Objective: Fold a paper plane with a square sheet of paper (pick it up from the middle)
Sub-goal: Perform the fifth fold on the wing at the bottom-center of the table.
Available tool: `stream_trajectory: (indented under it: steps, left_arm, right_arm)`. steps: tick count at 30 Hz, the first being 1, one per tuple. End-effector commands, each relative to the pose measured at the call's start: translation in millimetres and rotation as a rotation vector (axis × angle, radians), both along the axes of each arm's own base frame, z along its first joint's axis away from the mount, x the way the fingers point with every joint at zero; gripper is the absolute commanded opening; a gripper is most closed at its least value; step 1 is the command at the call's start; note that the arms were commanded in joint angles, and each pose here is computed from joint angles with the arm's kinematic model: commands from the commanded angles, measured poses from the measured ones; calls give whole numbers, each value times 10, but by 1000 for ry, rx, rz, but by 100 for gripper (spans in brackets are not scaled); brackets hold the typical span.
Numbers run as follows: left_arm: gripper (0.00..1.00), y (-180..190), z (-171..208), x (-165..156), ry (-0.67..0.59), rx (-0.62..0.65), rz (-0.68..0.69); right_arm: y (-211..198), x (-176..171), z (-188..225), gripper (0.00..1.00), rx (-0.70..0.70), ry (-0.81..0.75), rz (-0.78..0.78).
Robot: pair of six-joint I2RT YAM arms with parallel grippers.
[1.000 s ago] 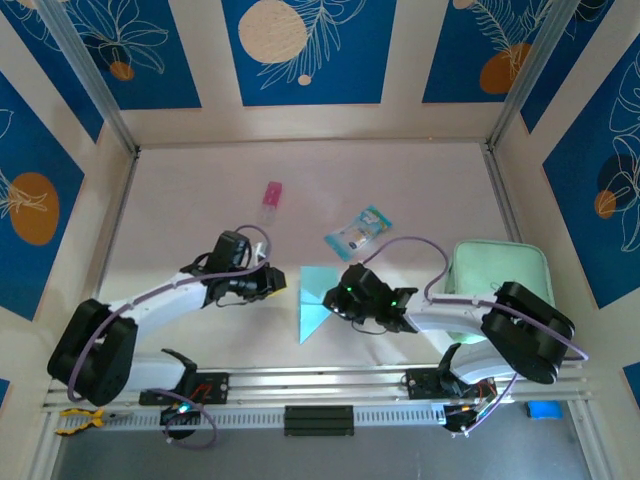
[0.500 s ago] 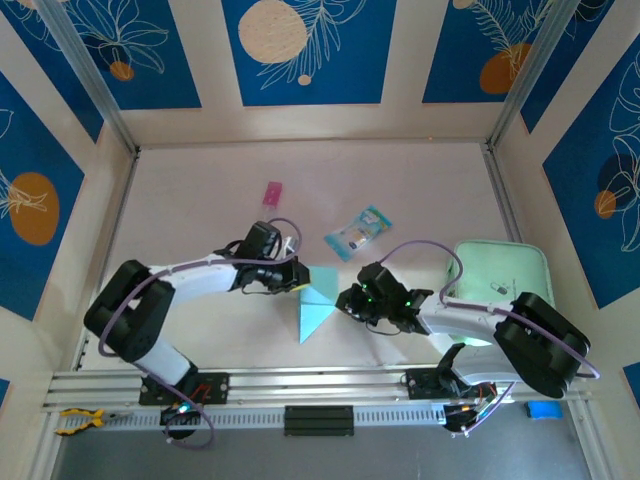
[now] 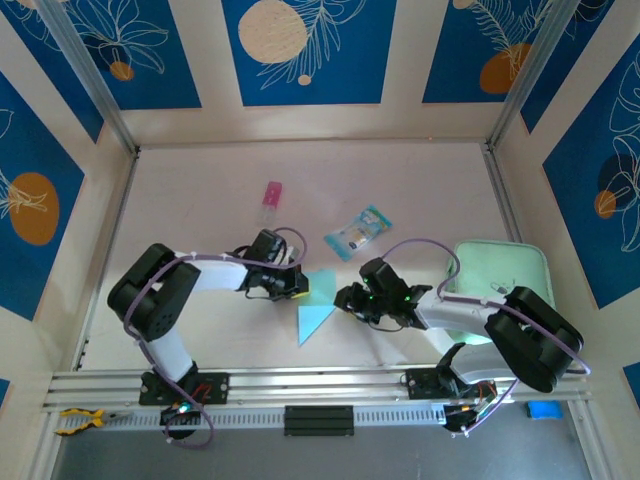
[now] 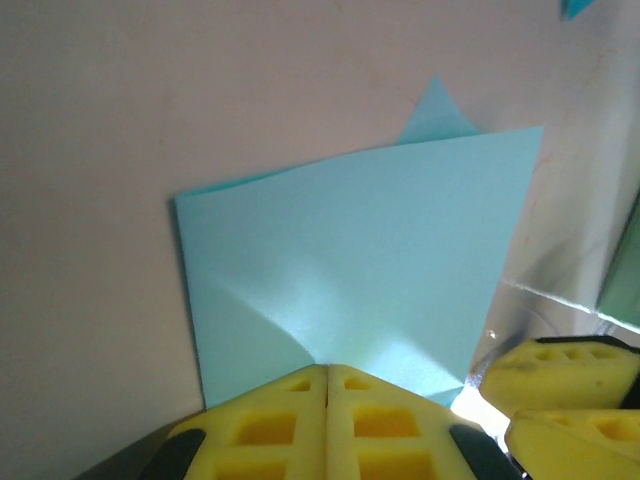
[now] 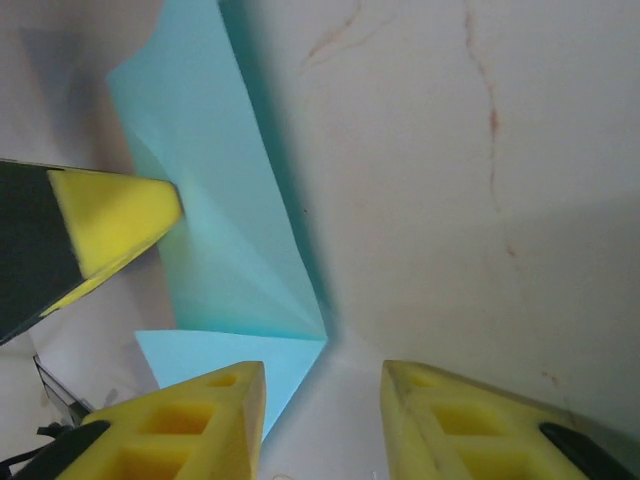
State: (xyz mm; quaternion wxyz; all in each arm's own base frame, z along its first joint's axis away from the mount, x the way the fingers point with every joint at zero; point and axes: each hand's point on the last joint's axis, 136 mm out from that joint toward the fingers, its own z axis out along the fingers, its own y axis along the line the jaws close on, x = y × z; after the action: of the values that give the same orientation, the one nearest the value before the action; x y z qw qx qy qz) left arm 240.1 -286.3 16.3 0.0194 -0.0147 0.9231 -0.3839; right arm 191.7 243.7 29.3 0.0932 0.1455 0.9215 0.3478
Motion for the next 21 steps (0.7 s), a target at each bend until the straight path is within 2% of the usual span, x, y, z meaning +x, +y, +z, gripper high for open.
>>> stream_trajectory:
  steps: [1,12,21]
  left_arm:
    - [5,160,-362,-198,109,27,33]
    - [5,153,-319,-179,101,1,32]
    - [5,166,-282,-193,95,1,30]
  right_arm:
    - [85,8,74,39,37,11,51]
    - [140,110,17,40,53,44,20]
    - [252,203,70,39,121,37,36]
